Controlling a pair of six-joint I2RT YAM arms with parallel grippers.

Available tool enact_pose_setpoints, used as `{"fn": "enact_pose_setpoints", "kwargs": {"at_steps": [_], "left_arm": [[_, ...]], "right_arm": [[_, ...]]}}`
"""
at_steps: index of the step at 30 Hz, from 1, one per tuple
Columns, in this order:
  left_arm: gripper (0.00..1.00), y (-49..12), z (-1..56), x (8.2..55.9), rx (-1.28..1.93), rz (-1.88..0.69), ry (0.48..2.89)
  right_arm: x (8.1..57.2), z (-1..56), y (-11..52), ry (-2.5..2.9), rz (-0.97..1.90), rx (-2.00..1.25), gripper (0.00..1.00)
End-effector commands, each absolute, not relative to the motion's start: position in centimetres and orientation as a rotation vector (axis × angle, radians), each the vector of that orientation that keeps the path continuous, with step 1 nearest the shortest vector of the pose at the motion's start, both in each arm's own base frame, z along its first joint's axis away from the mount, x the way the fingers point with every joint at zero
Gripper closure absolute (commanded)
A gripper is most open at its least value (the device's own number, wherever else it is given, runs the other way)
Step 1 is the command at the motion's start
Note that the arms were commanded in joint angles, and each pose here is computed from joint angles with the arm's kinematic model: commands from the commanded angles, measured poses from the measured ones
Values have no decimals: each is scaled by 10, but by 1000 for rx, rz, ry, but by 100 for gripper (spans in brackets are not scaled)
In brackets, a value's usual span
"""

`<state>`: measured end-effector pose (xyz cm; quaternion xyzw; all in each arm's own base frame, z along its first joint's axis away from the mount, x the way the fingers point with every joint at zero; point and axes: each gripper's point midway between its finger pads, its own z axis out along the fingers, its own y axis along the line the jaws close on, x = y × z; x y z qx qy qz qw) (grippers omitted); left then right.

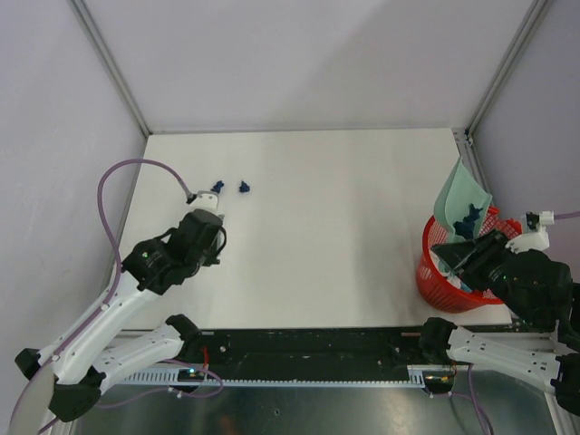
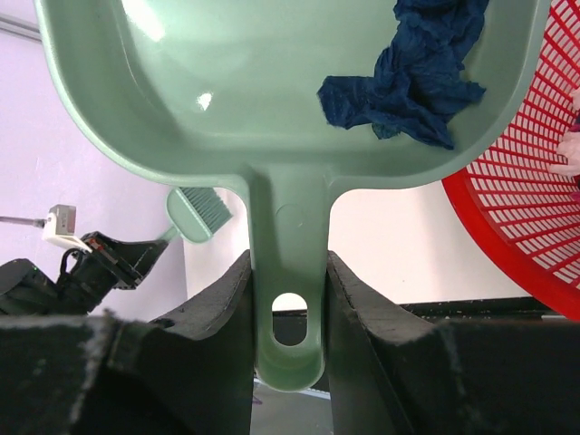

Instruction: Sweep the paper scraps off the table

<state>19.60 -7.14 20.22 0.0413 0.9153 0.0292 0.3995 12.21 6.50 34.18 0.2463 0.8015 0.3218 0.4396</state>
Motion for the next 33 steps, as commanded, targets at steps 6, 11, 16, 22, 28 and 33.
{"fn": "enact_pose_setpoints", "kwargs": {"at_steps": [6, 11, 16, 22, 28, 33], "left_arm": [[100, -72, 210, 202, 39, 44, 2262], [100, -71, 211, 202, 37, 43, 2260], [100, -71, 211, 202, 36, 39, 2258], [100, -72, 210, 203, 40, 44, 2261], [100, -71, 211, 202, 35, 41, 2254], [100, -70, 211, 202, 33, 43, 2254]], "right_arm": [[119, 343, 45, 1882, 909, 733, 100], [123, 348, 49, 1802, 1035, 779, 100], [129, 349, 48, 1761, 1133, 826, 100], [143, 344, 38, 1670, 1322, 939, 100], [153, 338, 35, 1563, 1497, 1067, 100], [158, 338, 26, 1472, 1601, 1180, 100]]}}
